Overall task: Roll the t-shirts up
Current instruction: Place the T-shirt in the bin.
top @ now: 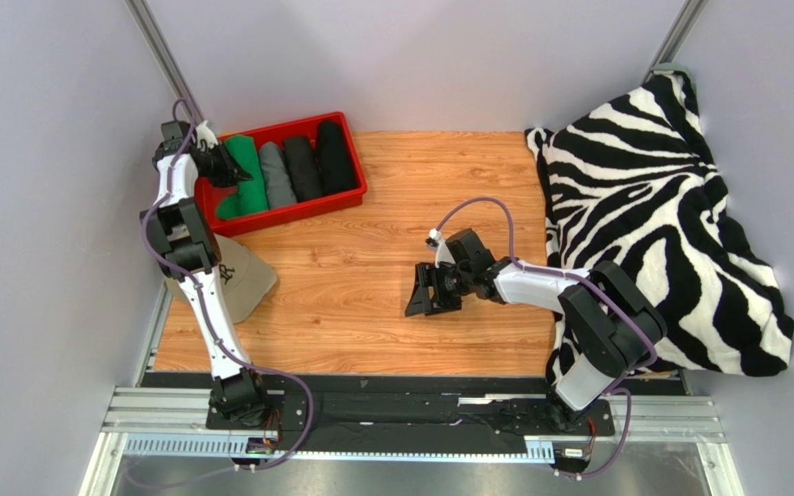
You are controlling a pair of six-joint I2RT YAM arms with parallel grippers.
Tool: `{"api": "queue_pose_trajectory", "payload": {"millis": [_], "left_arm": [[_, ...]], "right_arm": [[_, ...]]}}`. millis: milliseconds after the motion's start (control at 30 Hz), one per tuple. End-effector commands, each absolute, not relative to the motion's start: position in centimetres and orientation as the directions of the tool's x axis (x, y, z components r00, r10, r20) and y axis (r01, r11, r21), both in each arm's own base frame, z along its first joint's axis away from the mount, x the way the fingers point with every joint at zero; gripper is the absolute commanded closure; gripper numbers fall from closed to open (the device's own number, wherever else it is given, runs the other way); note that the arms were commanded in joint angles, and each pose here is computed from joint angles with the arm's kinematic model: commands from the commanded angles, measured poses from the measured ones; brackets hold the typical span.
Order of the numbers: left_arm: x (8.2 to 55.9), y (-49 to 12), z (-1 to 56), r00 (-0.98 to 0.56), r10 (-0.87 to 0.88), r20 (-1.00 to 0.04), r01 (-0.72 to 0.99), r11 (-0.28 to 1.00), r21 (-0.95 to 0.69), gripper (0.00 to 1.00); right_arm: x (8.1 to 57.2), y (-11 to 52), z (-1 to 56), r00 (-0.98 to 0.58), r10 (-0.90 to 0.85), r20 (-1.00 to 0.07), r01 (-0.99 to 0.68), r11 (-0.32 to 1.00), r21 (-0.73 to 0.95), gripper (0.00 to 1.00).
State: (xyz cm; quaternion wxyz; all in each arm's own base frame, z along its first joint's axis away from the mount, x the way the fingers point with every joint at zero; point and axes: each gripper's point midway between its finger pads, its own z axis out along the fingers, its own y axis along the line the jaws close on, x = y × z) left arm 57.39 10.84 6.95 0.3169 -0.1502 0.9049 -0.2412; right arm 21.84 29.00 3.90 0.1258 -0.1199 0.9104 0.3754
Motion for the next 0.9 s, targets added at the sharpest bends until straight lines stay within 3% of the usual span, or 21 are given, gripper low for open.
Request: {"api": "queue_pose_trajectory", "payload": {"millis": [0,467,867], "left_arm": [[58.2,10.3,12.9,-0.679,-0.452,-0.579,-0.025,0.802,-0.597,0.96],[58.6,11.8,17.4,-0.605,-0.572,-0.554,0.112,0.627,-0.771,0.98],[58.5,10.9,23.0,-0.562,-0.616,-0.552,0.255,0.505,-0.824,0.99]], "right_arm": [[22.6,29.7,4.6,-0.925,-0.135,-0.356,-0.351,0.665,0.659,0.35],[22.4,29.7,3.6,-0.931,-0.146,-0.336,-0.342,0.672,0.657,0.35],[22.5,30.0,3.6,-0.933,-0.141,-0.331,-0.337,0.664,0.667,0.36]]}}
